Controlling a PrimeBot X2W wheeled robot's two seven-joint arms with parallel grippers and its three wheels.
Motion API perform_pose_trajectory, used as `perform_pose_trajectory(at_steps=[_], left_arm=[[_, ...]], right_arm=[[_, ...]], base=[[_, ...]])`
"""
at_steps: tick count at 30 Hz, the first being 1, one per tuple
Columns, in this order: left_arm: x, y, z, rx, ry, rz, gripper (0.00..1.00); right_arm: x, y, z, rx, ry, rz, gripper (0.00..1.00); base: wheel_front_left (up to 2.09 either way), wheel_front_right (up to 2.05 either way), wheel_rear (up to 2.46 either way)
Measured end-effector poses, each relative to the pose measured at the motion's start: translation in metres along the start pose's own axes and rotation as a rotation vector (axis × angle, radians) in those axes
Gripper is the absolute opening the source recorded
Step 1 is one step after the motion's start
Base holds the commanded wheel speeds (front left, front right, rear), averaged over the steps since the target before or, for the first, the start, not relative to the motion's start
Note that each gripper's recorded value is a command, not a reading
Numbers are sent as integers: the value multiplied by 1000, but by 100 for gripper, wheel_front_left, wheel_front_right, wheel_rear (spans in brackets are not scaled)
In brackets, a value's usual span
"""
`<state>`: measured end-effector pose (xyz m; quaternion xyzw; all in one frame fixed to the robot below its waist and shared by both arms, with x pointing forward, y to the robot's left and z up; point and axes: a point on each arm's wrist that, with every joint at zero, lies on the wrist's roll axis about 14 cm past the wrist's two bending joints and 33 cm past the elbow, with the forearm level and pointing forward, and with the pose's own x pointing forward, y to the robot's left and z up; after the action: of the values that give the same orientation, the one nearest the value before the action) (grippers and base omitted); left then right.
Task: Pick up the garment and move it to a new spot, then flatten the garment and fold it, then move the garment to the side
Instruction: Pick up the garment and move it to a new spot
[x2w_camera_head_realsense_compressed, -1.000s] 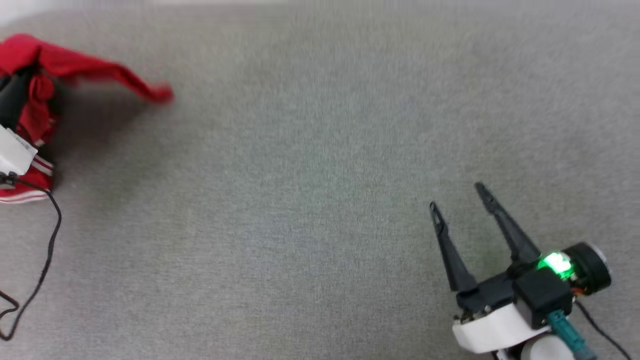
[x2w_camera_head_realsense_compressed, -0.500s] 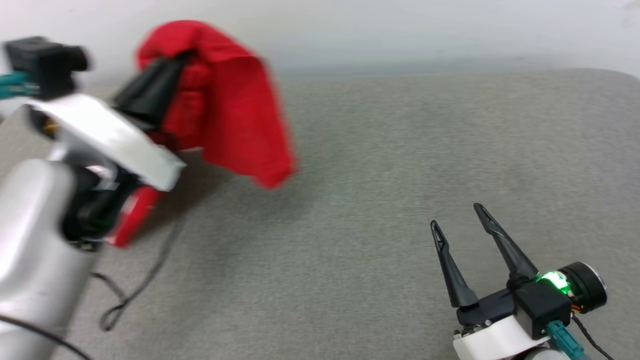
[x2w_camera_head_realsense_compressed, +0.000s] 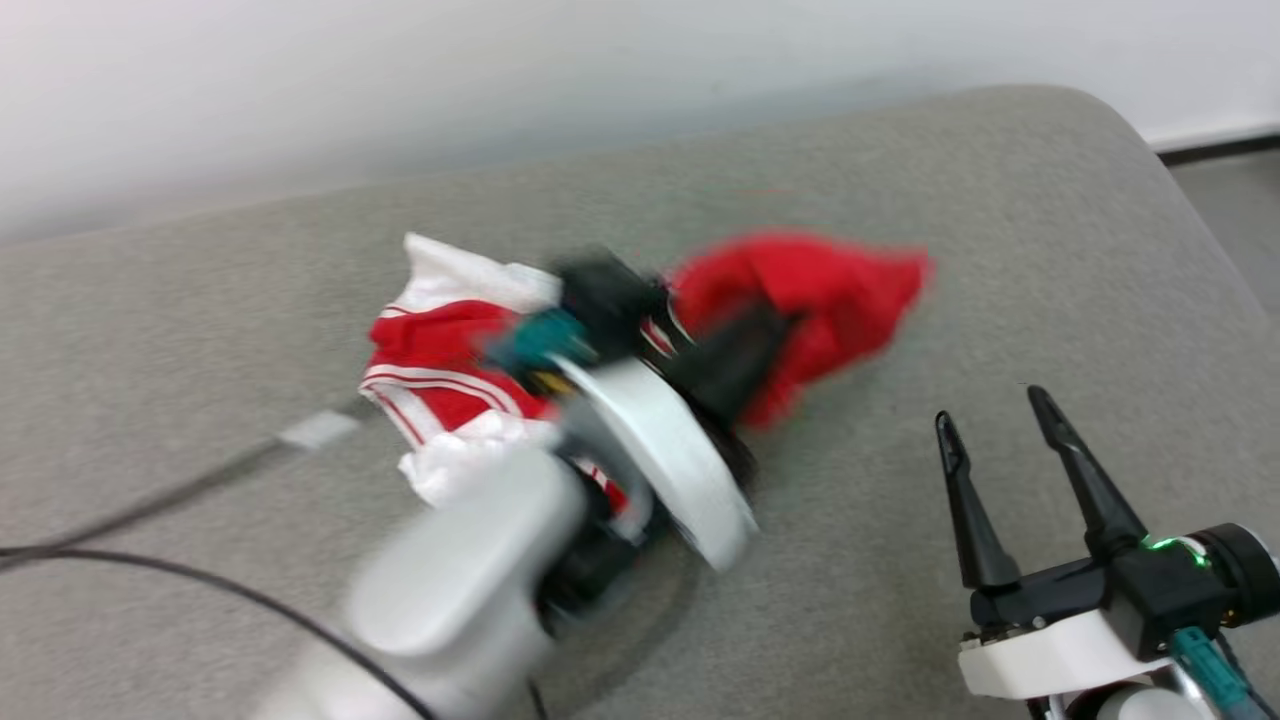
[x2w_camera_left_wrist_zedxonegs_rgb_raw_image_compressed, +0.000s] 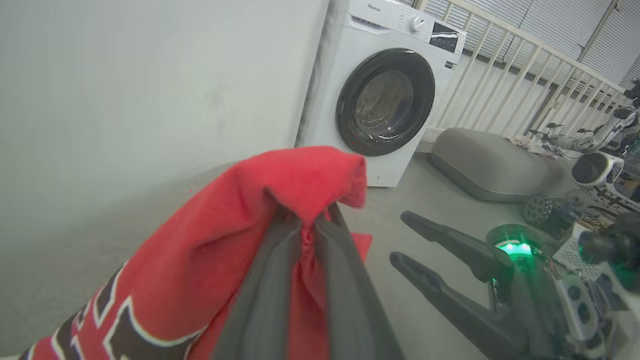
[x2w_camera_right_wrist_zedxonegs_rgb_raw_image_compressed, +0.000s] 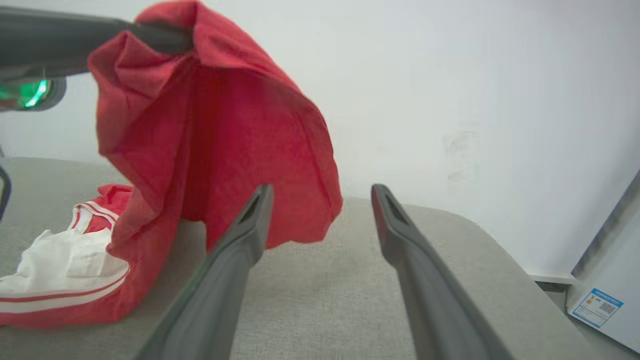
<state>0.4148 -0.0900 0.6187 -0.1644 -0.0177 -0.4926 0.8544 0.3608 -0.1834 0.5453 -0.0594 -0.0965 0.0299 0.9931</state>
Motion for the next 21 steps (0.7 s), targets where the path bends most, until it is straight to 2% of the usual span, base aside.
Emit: perform_pose_trajectory(at_steps=[3, 4, 8, 11, 16, 21], left_arm=[[8, -28, -59, -61, 118, -62, 1], [8, -33, -77, -62, 158, -69, 100], [-3, -57, -143, -85, 312, -123, 100], [-10, -58, -158, -108, 331, -108, 100], [-16, -26, -134, -65, 222, -2, 100], [-30, 29, -70, 55, 57, 185, 100]], right_arm=[[-4, -14, -3, -10, 14, -43, 100], [-5, -17, -4, -14, 18, -51, 100], [-6, -24, -6, -25, 28, -72, 100], [-6, -23, -6, -24, 29, -70, 100], [-5, -7, -5, -4, 21, -23, 100], [-4, 5, 1, 9, -3, 12, 100]], base=[[0, 0, 0], [0, 0, 0], [0, 0, 0], [0, 0, 0], [0, 0, 0], [0, 0, 0]])
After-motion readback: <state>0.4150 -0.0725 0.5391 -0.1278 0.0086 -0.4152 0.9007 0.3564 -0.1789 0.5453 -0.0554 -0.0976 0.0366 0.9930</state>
